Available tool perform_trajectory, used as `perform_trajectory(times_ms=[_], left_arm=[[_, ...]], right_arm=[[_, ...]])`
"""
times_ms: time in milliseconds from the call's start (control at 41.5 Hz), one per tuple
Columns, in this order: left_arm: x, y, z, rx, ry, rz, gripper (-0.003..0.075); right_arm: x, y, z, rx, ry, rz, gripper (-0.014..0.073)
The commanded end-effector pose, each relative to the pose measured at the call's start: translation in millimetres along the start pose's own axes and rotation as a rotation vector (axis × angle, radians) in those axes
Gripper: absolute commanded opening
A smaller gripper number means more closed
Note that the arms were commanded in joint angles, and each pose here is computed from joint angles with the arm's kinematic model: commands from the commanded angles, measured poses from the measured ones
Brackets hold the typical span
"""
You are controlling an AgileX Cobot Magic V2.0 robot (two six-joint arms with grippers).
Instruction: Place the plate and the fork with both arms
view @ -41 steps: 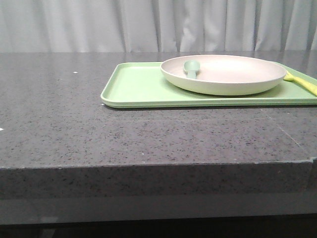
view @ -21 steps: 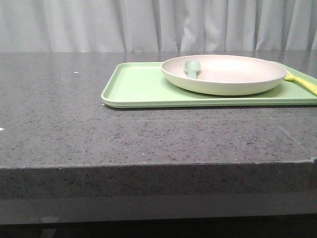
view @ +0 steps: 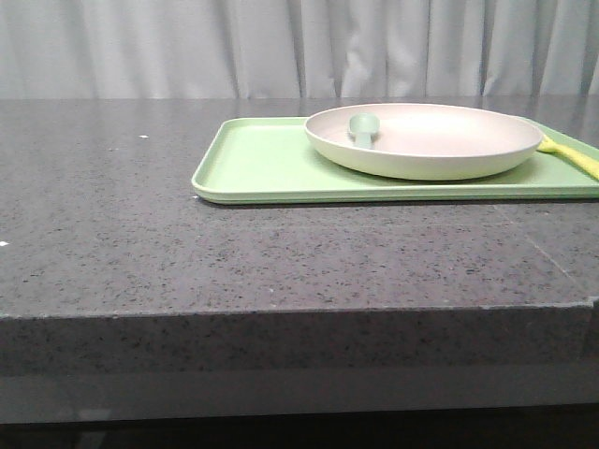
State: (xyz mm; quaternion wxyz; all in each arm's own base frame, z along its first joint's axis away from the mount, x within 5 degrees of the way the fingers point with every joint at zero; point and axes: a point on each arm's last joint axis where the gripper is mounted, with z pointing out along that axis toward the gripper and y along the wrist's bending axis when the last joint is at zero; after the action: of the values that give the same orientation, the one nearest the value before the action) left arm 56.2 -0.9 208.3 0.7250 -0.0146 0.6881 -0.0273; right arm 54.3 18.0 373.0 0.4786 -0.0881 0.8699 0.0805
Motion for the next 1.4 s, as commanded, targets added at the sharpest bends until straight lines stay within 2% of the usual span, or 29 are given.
perform_trajectory(times_ms=[0,145,362,651,1375], left_arm=[[-8,-1,-2,0.014,-0.103,-0.012,-0.0018],[-8,-1,-2,0.014,-0.103,-0.012,-0.0018],[-8,-1,-2,0.014,-0.103,-0.012,-0.0018],[-8,-1,-2,0.014,-0.103,-0.012,-0.0018],[-8,-1,-2,0.014,-0.100,-0.012,-0.0018]], right_arm=[[-5,-3,-6,0.041,-0.113,-0.026,-0.0067],[17,-9,6,0.111,-0.275,-0.026,-0.0067],[80,-19,44,0.204,-0.510,-0.031,-0.0067],[133,-25,77,0.240,-0.686,-0.033,-0.0067],[139,-25,82,0.223,-0.695,-0.036,-0.0067]])
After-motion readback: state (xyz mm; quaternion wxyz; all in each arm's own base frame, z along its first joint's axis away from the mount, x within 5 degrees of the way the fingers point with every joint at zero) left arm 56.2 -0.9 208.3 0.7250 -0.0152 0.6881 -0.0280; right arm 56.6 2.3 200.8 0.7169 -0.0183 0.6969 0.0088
